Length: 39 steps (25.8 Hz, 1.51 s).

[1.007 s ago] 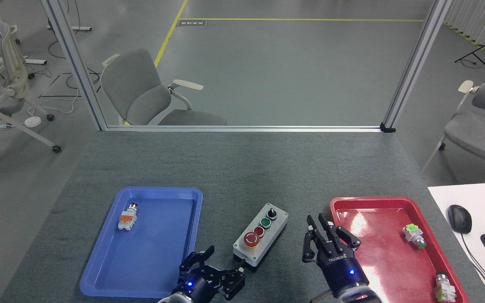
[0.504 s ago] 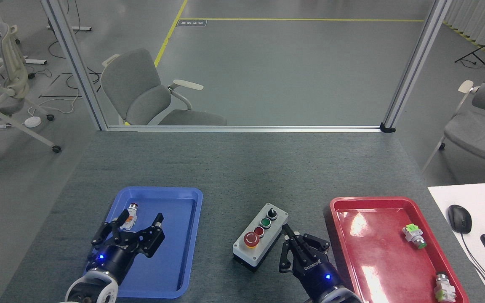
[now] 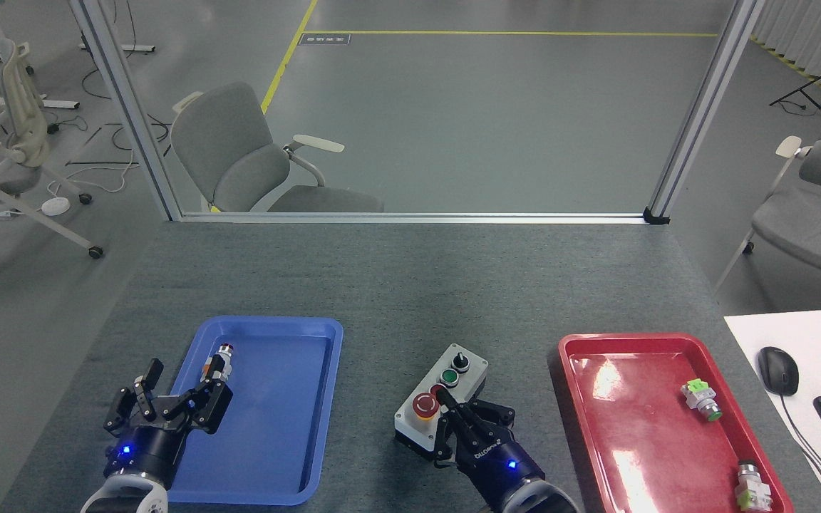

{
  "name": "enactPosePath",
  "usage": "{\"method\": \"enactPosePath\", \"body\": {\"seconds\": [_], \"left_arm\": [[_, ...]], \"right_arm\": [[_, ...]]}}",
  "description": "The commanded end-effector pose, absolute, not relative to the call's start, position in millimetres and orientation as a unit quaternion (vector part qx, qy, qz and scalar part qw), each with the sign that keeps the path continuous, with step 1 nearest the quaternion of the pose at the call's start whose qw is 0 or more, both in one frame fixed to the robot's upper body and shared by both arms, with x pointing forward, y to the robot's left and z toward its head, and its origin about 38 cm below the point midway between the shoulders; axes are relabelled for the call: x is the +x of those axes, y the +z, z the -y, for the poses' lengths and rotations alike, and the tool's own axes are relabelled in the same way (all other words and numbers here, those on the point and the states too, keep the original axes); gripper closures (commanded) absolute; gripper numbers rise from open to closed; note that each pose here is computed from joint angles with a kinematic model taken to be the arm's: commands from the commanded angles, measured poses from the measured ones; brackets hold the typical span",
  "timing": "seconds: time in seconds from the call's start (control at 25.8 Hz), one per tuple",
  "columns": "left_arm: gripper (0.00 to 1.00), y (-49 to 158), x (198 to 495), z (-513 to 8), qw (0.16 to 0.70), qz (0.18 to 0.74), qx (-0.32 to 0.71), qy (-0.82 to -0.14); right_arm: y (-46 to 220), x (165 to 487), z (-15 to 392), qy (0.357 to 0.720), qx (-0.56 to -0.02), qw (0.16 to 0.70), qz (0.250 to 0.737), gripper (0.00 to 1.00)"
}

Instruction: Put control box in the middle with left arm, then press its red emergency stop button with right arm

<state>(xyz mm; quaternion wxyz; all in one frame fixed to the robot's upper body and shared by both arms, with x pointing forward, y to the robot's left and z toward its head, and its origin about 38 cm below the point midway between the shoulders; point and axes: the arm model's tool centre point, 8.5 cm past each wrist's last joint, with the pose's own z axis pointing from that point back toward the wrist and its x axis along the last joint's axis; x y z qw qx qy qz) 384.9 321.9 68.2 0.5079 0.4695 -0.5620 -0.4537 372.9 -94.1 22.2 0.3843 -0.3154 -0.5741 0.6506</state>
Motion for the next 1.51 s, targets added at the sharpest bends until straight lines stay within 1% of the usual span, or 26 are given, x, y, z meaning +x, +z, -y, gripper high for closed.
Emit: {"method": "enactPosePath", "body": {"seconds": [0.0,0.15,0.35,0.58,0.81,0.93,1.08,1.28,1.32,1.36,1.43,1.47], "left_arm": [[0.01,61.2,379.8,-321.3,0.518,0.553,0.471,-0.451],[0.02,58.4,380.3,-324.9,0.528,0.531,0.487,-0.449],[0.02,55.0,379.8,-321.1,0.509,0.500,0.514,-0.476],[0.01,56.3,379.3,-323.3,0.518,0.506,0.509,-0.465],[0.01,57.8,379.7,-329.9,0.557,0.535,0.472,-0.426],[0.01,57.3,379.2,-330.2,0.558,0.535,0.471,-0.424],[0.01,56.2,379.0,-329.6,0.563,0.533,0.475,-0.416],[0.01,57.7,379.5,-331.0,0.563,0.530,0.480,-0.414],[0.01,57.7,379.5,-331.0,0.563,0.530,0.480,-0.414],[0.01,58.0,379.6,-330.8,0.563,0.529,0.480,-0.415],[0.01,58.1,380.1,-330.1,0.563,0.529,0.479,-0.416],[0.01,58.1,379.7,-330.5,0.563,0.528,0.479,-0.417]], "right_arm": [[21.3,376.5,89.7,0.652,-0.316,0.388,0.570,1.00],[14.9,377.2,82.5,0.666,-0.301,0.393,0.558,1.00],[7.6,376.0,78.8,0.674,-0.293,0.394,0.552,1.00],[-4.9,374.3,79.1,0.684,-0.282,0.403,0.539,1.00],[-7.3,373.7,79.0,0.684,-0.280,0.405,0.538,1.00],[2.7,378.7,81.3,0.665,-0.302,0.411,0.546,1.00],[27.4,392.6,80.9,0.621,-0.350,0.409,0.570,1.00],[41.2,399.9,92.8,0.582,-0.363,0.429,0.588,1.00],[42.2,401.0,96.5,0.575,-0.367,0.433,0.589,0.94],[42.6,402.8,104.5,0.568,-0.374,0.439,0.587,0.80],[44.6,404.4,128.6,0.547,-0.393,0.458,0.581,0.43],[44.3,402.5,139.7,0.537,-0.401,0.467,0.577,0.28]]}}
